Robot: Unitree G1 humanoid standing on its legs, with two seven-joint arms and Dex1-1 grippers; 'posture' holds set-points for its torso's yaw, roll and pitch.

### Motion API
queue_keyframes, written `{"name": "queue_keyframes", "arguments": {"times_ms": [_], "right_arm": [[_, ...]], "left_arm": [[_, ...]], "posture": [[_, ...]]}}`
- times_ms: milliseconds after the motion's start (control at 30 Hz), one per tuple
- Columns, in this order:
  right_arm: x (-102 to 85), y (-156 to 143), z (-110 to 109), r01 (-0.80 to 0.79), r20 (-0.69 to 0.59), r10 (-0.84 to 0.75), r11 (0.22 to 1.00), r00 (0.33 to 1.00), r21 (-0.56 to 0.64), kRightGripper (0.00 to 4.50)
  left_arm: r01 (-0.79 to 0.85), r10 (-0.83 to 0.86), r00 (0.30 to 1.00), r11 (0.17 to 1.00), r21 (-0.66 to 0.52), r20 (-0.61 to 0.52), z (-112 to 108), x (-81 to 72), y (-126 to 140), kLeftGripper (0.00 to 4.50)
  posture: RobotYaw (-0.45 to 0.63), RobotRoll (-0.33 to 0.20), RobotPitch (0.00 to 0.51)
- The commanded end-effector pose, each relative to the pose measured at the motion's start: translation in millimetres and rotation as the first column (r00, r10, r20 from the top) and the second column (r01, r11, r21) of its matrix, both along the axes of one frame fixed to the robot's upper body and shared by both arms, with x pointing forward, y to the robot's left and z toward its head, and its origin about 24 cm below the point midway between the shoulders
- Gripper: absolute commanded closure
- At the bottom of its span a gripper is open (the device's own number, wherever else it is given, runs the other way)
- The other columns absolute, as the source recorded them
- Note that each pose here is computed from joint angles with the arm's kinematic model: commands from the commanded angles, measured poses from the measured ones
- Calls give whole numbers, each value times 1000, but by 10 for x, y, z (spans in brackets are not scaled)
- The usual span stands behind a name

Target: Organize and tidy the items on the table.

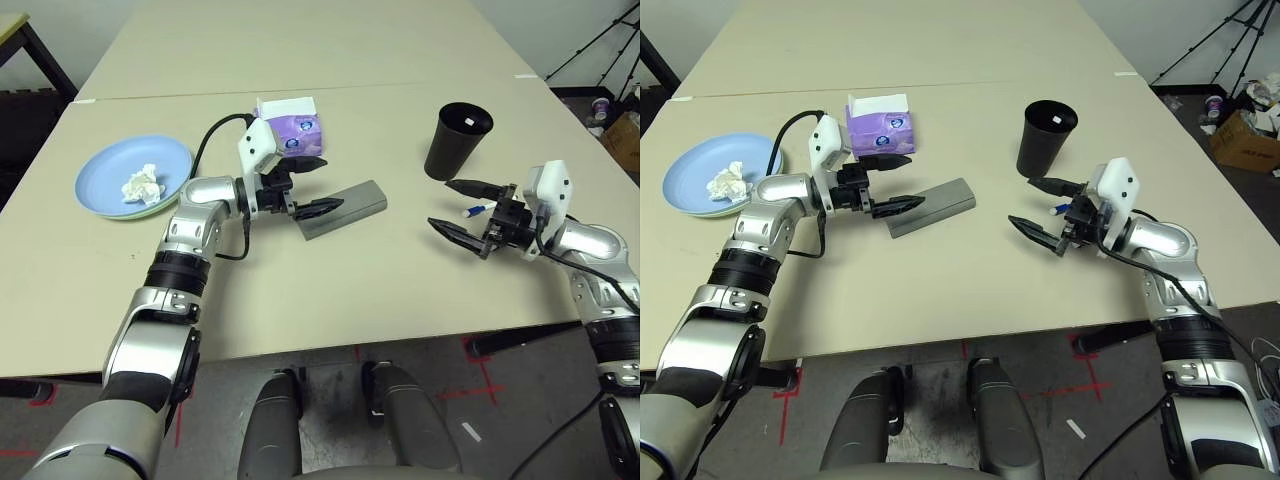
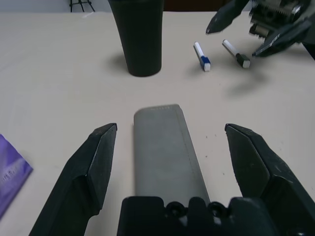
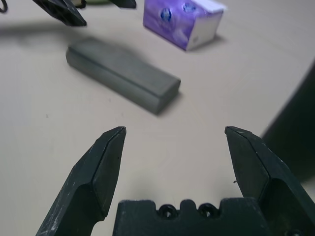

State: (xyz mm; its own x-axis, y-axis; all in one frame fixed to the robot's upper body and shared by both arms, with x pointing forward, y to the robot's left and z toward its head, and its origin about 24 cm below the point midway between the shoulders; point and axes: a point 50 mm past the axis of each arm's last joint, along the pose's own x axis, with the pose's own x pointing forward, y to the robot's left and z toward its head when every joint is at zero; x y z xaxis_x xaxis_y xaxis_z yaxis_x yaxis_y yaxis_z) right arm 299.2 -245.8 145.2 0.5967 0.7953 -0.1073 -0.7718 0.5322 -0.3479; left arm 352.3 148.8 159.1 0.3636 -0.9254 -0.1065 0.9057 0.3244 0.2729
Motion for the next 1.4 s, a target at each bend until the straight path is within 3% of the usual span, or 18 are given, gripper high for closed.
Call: {"name": "queue_keyframes", "arguments": {"times_ms": [33,433,900,1167,1400], "right_arm": [[-27,-51,57,9,-6,-9,997,1000,-71,0],[43,-142,150,6,22,1,942,1000,-335,0],[232,-214,433,-193,-145,128,719,981,-668,0],[195,-271,527,-296,-283,116,583,952,-757,0],[122,-230,545,-302,-311,62,476,948,-826,0]], "left_arm": [[32,-33,999,999,22,26,-5,-42,-75,21],[105,-106,994,994,18,29,-17,-158,-79,21],[87,-87,996,996,-4,2,-82,-242,-17,21],[75,-75,997,997,-10,2,-83,-257,-9,21],[77,-77,997,997,-11,-2,-79,-256,-42,21]], "posture": [[-109,0,159],[-116,0,160],[-84,0,167],[-83,0,179],[-94,0,192]]}}
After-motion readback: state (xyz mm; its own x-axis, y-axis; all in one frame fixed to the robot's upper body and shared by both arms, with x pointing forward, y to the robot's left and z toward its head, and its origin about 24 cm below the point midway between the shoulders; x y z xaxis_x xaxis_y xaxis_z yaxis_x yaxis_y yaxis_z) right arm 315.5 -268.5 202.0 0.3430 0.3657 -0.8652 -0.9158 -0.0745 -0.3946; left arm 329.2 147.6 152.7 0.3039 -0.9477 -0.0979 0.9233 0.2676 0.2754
